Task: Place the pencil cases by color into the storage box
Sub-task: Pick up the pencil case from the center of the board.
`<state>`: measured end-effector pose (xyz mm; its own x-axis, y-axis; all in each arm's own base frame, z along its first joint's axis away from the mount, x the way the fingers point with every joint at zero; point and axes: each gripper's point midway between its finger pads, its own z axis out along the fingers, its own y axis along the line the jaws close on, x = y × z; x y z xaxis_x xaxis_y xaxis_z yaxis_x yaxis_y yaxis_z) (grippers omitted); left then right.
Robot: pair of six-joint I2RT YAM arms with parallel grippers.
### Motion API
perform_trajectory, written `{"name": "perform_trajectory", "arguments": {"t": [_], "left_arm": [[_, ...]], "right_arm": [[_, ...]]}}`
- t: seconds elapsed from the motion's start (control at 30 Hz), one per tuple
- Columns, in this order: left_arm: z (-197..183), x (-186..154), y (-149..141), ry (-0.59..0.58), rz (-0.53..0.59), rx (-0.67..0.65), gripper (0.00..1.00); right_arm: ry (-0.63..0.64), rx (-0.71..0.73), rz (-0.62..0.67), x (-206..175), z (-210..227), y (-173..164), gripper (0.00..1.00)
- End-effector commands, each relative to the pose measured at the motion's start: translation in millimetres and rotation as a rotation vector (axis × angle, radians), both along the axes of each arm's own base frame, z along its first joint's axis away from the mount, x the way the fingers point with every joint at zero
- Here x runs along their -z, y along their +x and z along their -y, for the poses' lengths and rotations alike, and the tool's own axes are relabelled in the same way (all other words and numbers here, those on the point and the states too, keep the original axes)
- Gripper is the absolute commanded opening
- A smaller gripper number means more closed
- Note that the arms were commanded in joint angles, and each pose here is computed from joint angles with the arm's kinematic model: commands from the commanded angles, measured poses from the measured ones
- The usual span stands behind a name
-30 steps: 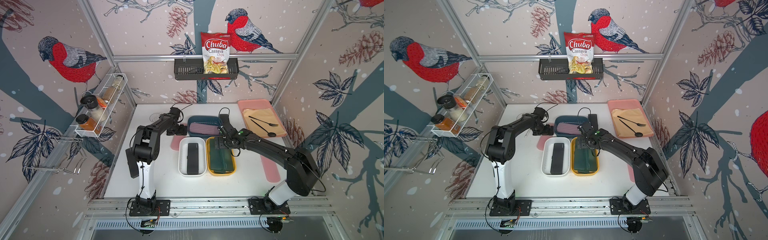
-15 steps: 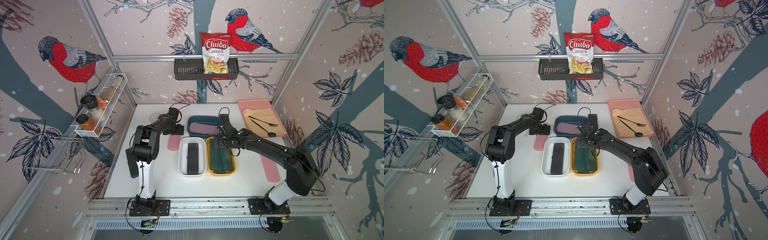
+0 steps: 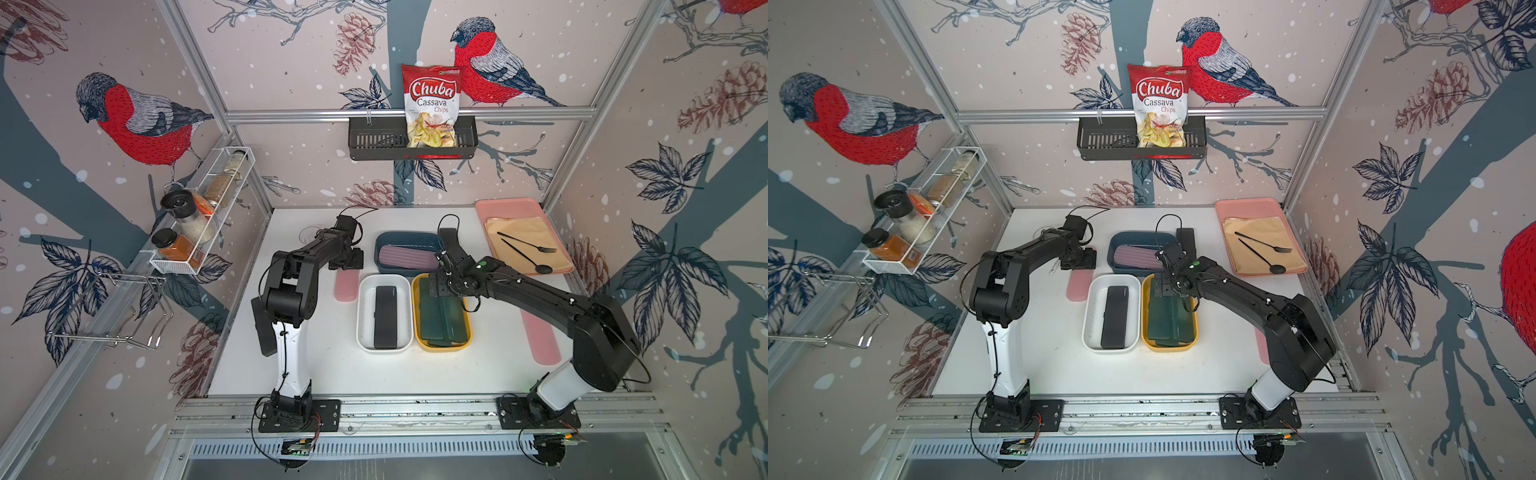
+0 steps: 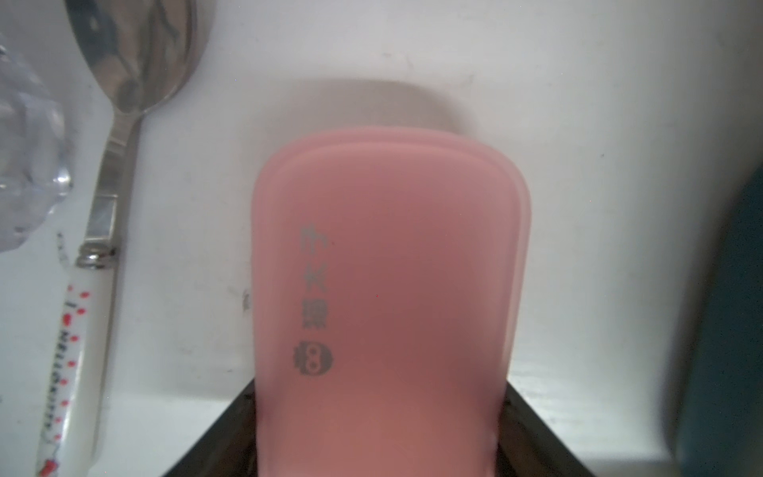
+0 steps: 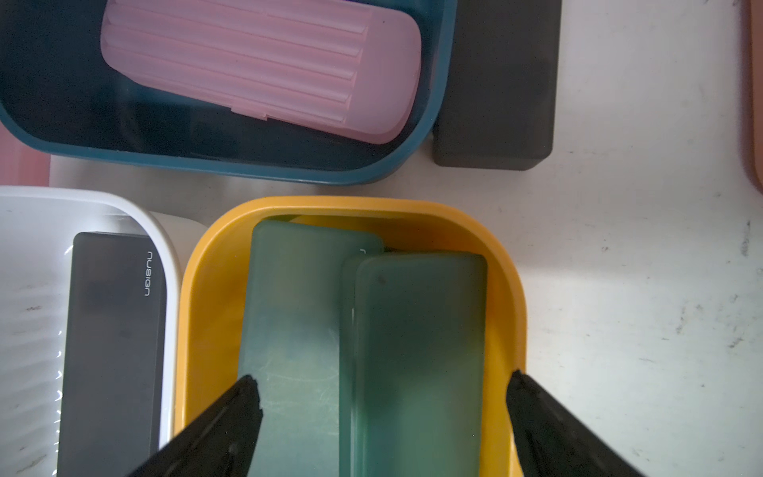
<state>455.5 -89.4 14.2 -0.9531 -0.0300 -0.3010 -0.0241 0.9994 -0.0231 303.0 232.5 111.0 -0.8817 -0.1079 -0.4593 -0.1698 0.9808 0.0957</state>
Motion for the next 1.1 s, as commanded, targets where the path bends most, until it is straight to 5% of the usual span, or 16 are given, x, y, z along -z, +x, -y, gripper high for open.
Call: {"name": "perform_trajectory", "arguments": {"t": [0.0, 0.6, 1.07], "left_arm": [[-11.8, 12.3, -28.1, 0.034, -0.12, -0.027, 0.66], [-11.6, -122.6, 20.0, 0.057, 0.189, 0.042, 0.69], [54.7, -210.7, 40.9, -0.128, 0.514, 0.47, 0.7]], "right_arm": [[0.01, -0.011, 0.029, -7.1, -1.4, 4.3, 0.96], [0.064, 0.015, 0.08, -22.9, 5.9, 11.2, 0.96], [0.141, 0.085, 0.139, -42.6, 19.0, 27.7, 0.96]]}}
